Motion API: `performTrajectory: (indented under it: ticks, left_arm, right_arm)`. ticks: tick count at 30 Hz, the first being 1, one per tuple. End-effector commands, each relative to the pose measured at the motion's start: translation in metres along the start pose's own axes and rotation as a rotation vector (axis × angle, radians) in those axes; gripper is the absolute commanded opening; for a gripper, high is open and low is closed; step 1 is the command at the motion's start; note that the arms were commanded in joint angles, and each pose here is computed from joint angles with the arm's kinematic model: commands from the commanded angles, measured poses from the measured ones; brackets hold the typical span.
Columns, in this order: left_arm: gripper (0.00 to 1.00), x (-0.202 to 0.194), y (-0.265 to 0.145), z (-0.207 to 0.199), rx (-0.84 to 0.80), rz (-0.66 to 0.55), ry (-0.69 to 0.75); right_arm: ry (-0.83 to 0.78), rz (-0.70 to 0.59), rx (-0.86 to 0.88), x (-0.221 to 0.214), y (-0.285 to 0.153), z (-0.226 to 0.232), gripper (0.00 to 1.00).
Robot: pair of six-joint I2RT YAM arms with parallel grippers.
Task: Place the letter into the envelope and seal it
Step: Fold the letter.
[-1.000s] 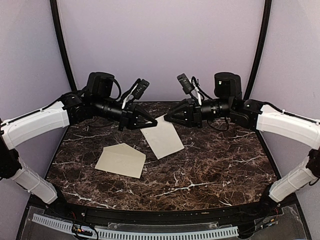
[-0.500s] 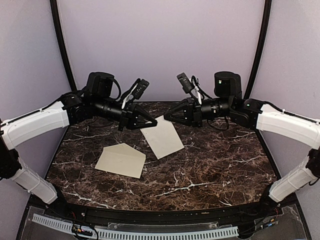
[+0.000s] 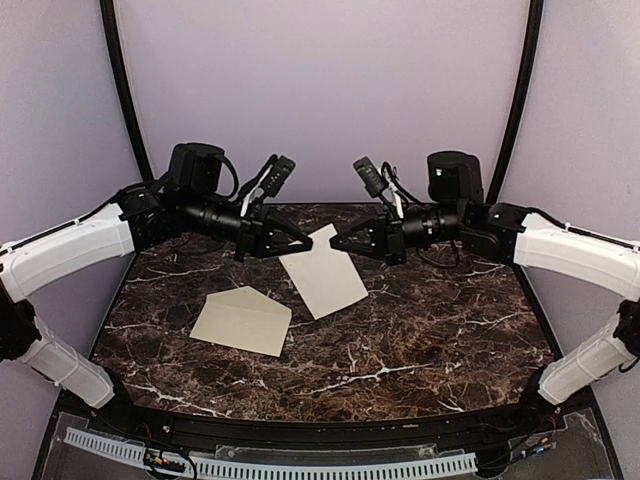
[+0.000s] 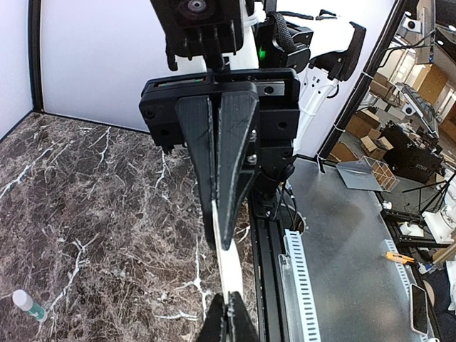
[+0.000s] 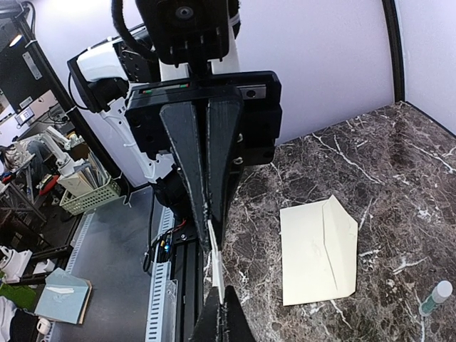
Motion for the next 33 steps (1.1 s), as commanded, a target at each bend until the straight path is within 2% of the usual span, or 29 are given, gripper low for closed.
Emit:
performTrajectory:
  ticks: [1, 2, 3, 6, 10, 11, 12, 13, 19, 20, 21, 22, 24, 27, 29, 33]
  left_arm:
    - [0.00, 0.009, -0.010, -0.010, 0.007, -0.030, 0.045]
    - [0.00, 0.008, -0.010, -0.010, 0.014, -0.029, 0.048]
    - [0.00, 0.008, -0.011, -0.010, 0.017, -0.028, 0.048]
    - [0.00, 0.009, -0.012, -0.010, 0.033, -0.028, 0.057]
    - [0.00, 0.010, -0.015, -0.010, 0.046, -0.028, 0.061]
    - [0.00, 0.010, -0.015, -0.010, 0.047, -0.028, 0.061]
    - [0.00, 0.010, -0.016, -0.010, 0.050, -0.029, 0.062]
    - [0.00, 0.010, -0.016, -0.009, 0.052, -0.028, 0.061]
    - [0.00, 0.011, -0.019, -0.009, 0.069, -0.032, 0.068]
    - [0.00, 0.012, -0.021, -0.009, 0.072, -0.034, 0.068]
    - [0.00, 0.012, -0.021, -0.009, 0.077, -0.036, 0.071]
    - [0.00, 0.012, -0.023, -0.009, 0.079, -0.039, 0.073]
    - [0.00, 0.013, -0.025, -0.009, 0.085, -0.044, 0.076]
    - [0.00, 0.014, -0.028, -0.009, 0.095, -0.049, 0.079]
    - [0.00, 0.014, -0.029, -0.008, 0.098, -0.050, 0.078]
    - [0.00, 0.015, -0.032, -0.007, 0.108, -0.052, 0.081]
  right_arm:
    - [-0.023, -0.027, -0.009, 0.004, -0.007, 0.007, 0.05]
    - [-0.021, -0.023, -0.008, 0.004, -0.008, 0.007, 0.18]
    - [-0.017, -0.018, -0.007, 0.004, -0.008, 0.007, 0.25]
    - [0.000, -0.001, -0.010, -0.001, -0.007, 0.005, 0.30]
    - [0.013, 0.010, -0.012, -0.006, -0.007, 0.004, 0.21]
    - [0.016, 0.011, -0.015, -0.007, -0.007, 0.003, 0.15]
    - [0.018, 0.012, -0.018, -0.008, -0.007, 0.003, 0.04]
    - [0.018, 0.010, -0.023, -0.008, -0.008, 0.003, 0.00]
    - [0.009, 0.001, -0.036, -0.008, -0.010, 0.004, 0.00]
    - [0.013, 0.005, -0.037, -0.008, -0.010, 0.004, 0.03]
    - [0.019, 0.011, -0.038, -0.009, -0.010, 0.003, 0.14]
    - [0.023, 0.016, -0.037, -0.010, -0.009, 0.003, 0.19]
    - [0.031, 0.023, -0.039, -0.013, -0.009, 0.002, 0.23]
    - [0.039, 0.029, -0.041, -0.016, -0.009, 0.001, 0.18]
    - [0.043, 0.029, -0.050, -0.017, -0.009, 0.000, 0.01]
    - [0.034, 0.020, -0.057, -0.019, -0.010, 0.000, 0.00]
Point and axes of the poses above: each gripper's point midway between its finger pads, its own y axis out along the fingers, its own z axis along the line the jaws close on, x = y × z, the point moved 9 cm from there along -y, back along the fingers, and after that the axes turned 7 degrees about y, right-handed, at the moved point
